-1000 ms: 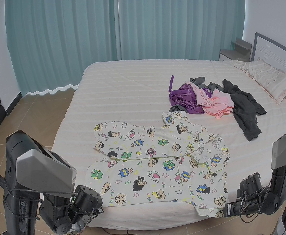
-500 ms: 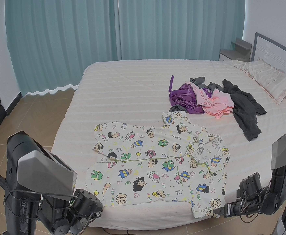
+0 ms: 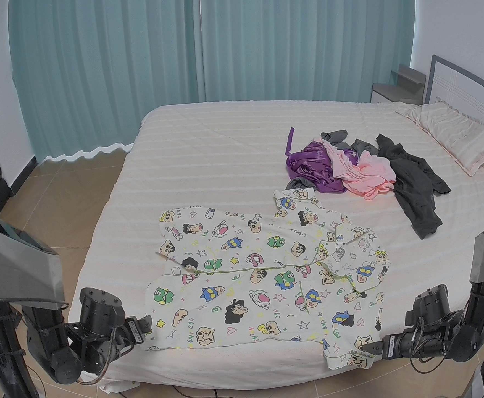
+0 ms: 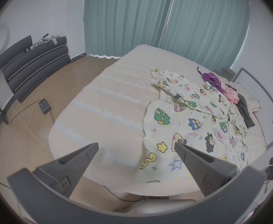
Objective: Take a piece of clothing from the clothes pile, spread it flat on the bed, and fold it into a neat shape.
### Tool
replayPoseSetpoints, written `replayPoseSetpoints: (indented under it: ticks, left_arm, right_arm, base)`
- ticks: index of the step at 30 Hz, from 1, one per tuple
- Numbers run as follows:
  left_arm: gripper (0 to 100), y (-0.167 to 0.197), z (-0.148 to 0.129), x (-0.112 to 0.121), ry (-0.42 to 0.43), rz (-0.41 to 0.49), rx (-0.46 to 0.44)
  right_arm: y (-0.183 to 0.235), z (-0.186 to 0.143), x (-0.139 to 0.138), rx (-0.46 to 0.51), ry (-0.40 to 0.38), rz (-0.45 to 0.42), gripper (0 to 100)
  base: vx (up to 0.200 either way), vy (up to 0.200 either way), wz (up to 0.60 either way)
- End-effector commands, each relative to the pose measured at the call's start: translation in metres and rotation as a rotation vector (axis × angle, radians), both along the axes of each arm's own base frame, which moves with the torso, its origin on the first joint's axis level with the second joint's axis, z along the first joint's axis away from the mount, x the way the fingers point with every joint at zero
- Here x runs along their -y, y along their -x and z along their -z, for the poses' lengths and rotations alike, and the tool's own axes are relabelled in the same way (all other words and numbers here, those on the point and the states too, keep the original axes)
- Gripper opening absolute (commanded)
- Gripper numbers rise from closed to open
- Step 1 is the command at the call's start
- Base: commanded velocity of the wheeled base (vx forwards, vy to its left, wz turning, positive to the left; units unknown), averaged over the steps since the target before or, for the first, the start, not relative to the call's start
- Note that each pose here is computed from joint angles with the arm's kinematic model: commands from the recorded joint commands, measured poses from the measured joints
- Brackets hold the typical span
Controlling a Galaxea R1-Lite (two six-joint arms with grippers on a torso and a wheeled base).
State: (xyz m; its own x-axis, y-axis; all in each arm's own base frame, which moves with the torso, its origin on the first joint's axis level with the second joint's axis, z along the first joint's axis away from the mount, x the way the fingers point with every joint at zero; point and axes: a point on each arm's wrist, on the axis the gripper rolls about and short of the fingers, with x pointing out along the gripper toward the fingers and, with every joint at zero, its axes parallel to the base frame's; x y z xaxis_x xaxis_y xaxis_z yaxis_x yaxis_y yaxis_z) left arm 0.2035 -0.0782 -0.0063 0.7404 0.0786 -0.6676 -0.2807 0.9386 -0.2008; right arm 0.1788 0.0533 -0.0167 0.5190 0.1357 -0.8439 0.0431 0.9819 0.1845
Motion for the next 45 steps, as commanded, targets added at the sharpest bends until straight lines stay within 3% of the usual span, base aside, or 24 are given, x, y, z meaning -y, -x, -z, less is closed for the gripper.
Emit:
replayPoseSetpoints:
  ticks: [1, 5, 8, 9, 11, 17, 26, 31, 45]
  left_arm:
    - [100, 0.005, -0.015, -0.011, 0.006, -0.012, 0.038]
    - [100, 0.001, -0.015, -0.009, 0.050, 0.014, 0.042]
    - [100, -0.006, -0.016, -0.011, 0.141, 0.042, 0.038]
    - [100, -0.014, -0.017, -0.013, 0.232, 0.043, 0.043]
    - [100, -0.024, -0.019, -0.019, 0.305, 0.027, 0.060]
    - [100, -0.057, 0.000, -0.034, 0.390, 0.010, 0.038]
    - [100, -0.057, 0.006, -0.036, 0.416, 0.031, 0.006]
    - [100, -0.061, -0.001, -0.037, 0.476, -0.029, 0.040]
    - [100, -0.065, -0.001, -0.035, 0.502, -0.041, 0.049]
  right_arm:
    - [0.002, -0.004, 0.001, 0.016, -0.005, 0.003, 100]
    - [-0.001, -0.005, 0.000, 0.027, -0.013, 0.007, 100]
    - [-0.002, -0.005, 0.000, 0.029, -0.016, 0.010, 100]
    - [-0.002, -0.005, 0.000, 0.033, -0.019, 0.009, 100]
    - [-0.003, -0.005, -0.001, 0.042, -0.022, 0.008, 100]
    - [-0.005, -0.007, -0.003, 0.063, -0.036, 0.005, 100]
    - [-0.006, -0.004, -0.004, 0.050, -0.042, 0.017, 100]
    - [-0.006, -0.004, -0.005, 0.050, -0.043, 0.016, 100]
    - [-0.005, -0.001, -0.007, 0.040, -0.040, 0.005, 100]
  base:
    - [0.000, 0.000, 0.00]
    - [0.000, 0.000, 0.00]
    - [0.000, 0.000, 0.00]
    - [0.000, 0.000, 0.00]
    - [0.000, 0.000, 0.00]
    - [0.000, 0.000, 0.00]
    - [0.000, 0.000, 0.00]
    - [0.000, 0.000, 0.00]
    - [0.200, 0.000, 0.00]
